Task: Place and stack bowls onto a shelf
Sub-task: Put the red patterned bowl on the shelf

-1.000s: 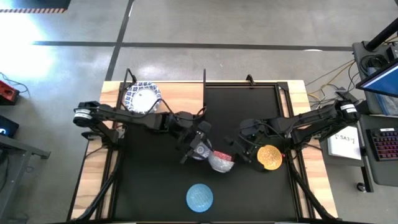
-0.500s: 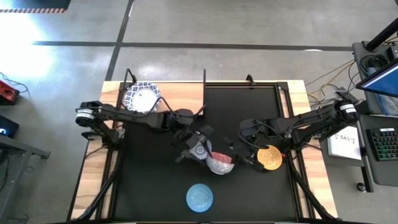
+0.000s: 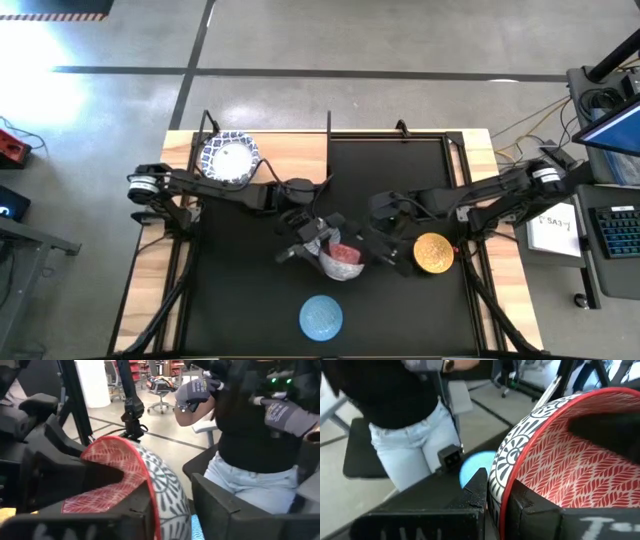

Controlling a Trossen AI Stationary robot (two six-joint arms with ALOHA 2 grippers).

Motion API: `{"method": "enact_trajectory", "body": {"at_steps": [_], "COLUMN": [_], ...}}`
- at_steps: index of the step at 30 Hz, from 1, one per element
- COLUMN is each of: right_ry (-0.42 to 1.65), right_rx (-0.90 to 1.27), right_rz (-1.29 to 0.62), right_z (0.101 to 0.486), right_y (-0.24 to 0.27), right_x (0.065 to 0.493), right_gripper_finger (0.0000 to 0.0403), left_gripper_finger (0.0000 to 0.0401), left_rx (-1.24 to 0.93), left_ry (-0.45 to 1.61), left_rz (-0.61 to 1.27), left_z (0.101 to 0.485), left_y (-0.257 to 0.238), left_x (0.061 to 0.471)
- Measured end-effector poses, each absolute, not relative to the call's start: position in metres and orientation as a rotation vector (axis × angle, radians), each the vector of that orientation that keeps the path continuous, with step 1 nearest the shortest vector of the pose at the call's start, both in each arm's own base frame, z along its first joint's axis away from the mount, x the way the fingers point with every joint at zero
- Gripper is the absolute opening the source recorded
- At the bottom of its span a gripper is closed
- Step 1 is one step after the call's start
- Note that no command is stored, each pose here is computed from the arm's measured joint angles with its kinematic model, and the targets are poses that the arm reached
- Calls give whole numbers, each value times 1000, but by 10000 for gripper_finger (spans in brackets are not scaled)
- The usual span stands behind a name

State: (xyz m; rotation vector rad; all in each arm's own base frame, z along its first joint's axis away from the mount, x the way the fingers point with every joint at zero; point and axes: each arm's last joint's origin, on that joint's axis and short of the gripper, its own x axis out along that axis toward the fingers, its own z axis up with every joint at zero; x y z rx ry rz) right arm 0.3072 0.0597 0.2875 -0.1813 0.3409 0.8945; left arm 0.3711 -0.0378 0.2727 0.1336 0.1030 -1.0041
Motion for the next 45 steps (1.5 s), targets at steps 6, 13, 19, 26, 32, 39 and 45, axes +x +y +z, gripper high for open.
{"method": "enact_trajectory", "body": {"at_steps": [6, 13, 19, 26, 32, 39, 45], "right_ry": [418, 444, 476, 496, 497, 427, 448], "right_rx": [-169, -122, -31, -17, -85, -110, -177], "right_rz": [912, 902, 884, 874, 726, 634, 348], "right_z": [296, 308, 312, 312, 329, 357, 370], "right_y": [61, 62, 62, 61, 54, 48, 37], "right_x": [317, 318, 318, 316, 300, 273, 251], "right_gripper_finger": [16, 17, 64, 146, 195, 205, 205], "left_gripper_finger": [47, 44, 32, 26, 11, 6, 6], "left_rx": [109, 110, 87, 71, 47, 49, 45], "left_ry": [116, 108, 128, 139, 155, 150, 154], "left_rz": [-1035, -1058, -1067, -1069, -1067, -1076, -1044], "left_z": [272, 273, 272, 271, 271, 271, 272], "left_y": [-38, -38, -38, -37, -37, -37, -33], "left_x": [370, 369, 369, 369, 368, 368, 369]}}
